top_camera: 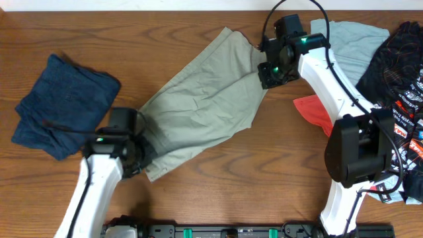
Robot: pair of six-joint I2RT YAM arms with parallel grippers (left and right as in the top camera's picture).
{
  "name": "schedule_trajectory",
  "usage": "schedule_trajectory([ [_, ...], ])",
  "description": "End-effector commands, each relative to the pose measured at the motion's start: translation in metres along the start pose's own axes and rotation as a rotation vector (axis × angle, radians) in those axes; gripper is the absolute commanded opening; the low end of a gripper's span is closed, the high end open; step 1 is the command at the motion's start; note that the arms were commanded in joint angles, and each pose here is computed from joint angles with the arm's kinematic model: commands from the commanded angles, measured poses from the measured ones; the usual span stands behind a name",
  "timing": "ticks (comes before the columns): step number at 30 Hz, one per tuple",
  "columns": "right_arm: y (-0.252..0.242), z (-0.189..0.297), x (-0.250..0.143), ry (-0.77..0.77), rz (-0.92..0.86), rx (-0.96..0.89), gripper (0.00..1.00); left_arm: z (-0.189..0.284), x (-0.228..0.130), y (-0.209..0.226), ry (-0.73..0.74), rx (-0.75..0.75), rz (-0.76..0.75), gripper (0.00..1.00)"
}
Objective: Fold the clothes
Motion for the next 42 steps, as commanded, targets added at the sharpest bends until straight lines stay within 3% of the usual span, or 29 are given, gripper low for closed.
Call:
schedule_trajectory([
  [1, 0.044, 0.001, -0.003, -0.008, 0.09, 0.206, 0.01, 0.031, 0.002, -0.003, -0.067, -0.054, -0.042, 0.06],
  [8, 0.106, -0.036, -0.023, 0.073, 0.217, 0.288, 0.01, 0.063, -0.012, -0.002, -0.07, -0.159, -0.071, 0.06],
  [18, 0.191, -0.101, -0.083, 0.131, 0.337, 0.377, 0.01, 0.117, -0.005, -0.014, -0.174, -0.251, -0.131, 0.06],
  [24, 0.236, -0.112, -0.106, 0.129, 0.453, 0.419, 0.01, 0.135, -0.005, -0.026, -0.181, -0.361, -0.153, 0.06],
  [29, 0.267, -0.112, -0.109, 0.075, 0.512, 0.451, 0.04, 0.133, -0.001, -0.029, -0.183, -0.362, -0.154, 0.06],
  [36, 0.229, -0.081, -0.069, -0.023, 0.391, 0.222, 0.1, 0.127, 0.002, -0.032, -0.159, -0.339, -0.157, 0.06],
  [42, 0.15, -0.03, -0.028, -0.157, 0.219, 0.071, 0.13, 0.123, 0.004, -0.033, -0.148, -0.324, -0.179, 0.06],
])
Point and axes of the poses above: each gripper's point midway between its finger pads, its own z axis back along the fingers, its own y axis along the line the jaws close on, x = y × z, the point moved 9 cm from there along z, back along the fingers, and after that the axes turned 7 degrees about z, right-handed, at the moved point
